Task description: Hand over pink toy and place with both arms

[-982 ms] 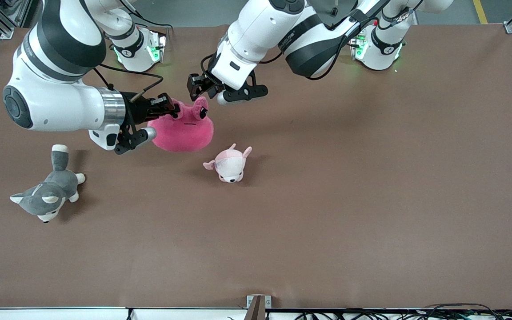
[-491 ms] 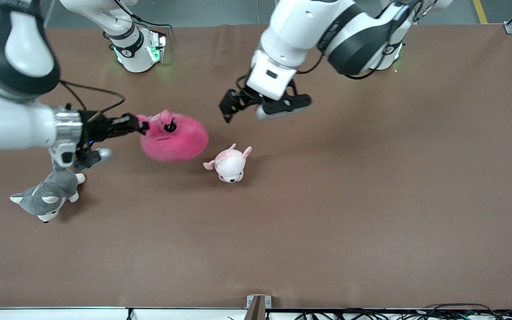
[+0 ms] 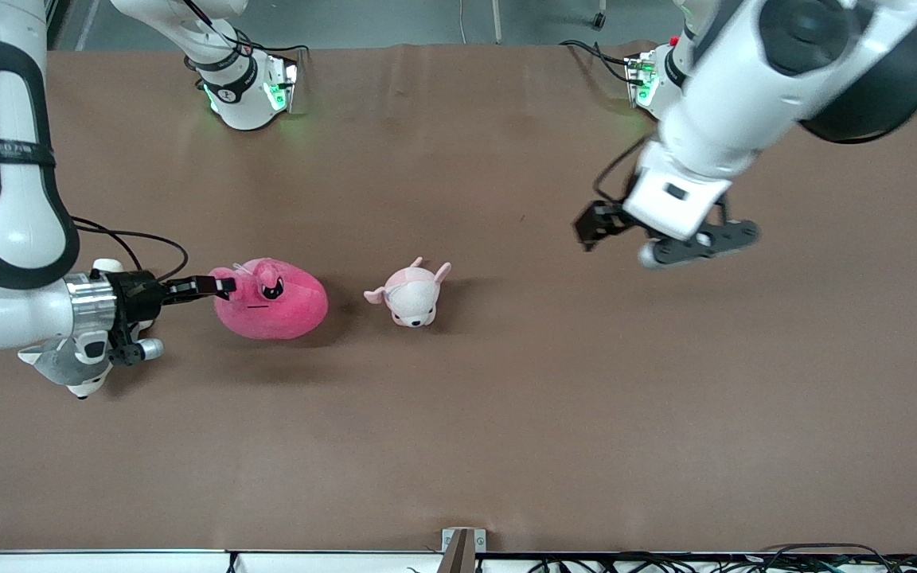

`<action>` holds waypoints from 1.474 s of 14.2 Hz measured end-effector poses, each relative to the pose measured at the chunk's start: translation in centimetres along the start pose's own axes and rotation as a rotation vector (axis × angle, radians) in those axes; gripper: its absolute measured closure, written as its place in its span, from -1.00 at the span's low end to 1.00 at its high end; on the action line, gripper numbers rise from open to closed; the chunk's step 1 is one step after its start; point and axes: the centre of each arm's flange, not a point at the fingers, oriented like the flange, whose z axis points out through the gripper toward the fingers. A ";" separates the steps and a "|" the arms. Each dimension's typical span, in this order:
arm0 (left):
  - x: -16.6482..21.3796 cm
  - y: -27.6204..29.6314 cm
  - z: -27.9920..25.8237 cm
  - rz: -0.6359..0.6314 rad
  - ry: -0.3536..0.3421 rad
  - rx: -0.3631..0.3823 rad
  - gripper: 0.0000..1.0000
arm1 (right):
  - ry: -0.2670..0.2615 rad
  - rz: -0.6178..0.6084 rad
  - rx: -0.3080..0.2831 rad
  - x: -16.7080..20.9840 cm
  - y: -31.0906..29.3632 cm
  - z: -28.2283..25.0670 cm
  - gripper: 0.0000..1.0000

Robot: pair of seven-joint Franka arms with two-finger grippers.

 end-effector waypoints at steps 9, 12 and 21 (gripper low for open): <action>1.8 -12.5 -2.5 0.118 0.004 0.069 -1.00 | 0.031 0.018 0.011 2.5 5.1 0.7 0.80; 0.9 -15.0 -4.2 0.146 0.020 0.057 -1.00 | 0.030 0.018 0.017 2.8 6.3 1.0 0.80; 0.9 -18.9 -7.7 0.157 0.080 0.020 -1.00 | 0.058 -0.037 0.016 3.6 8.6 1.1 0.80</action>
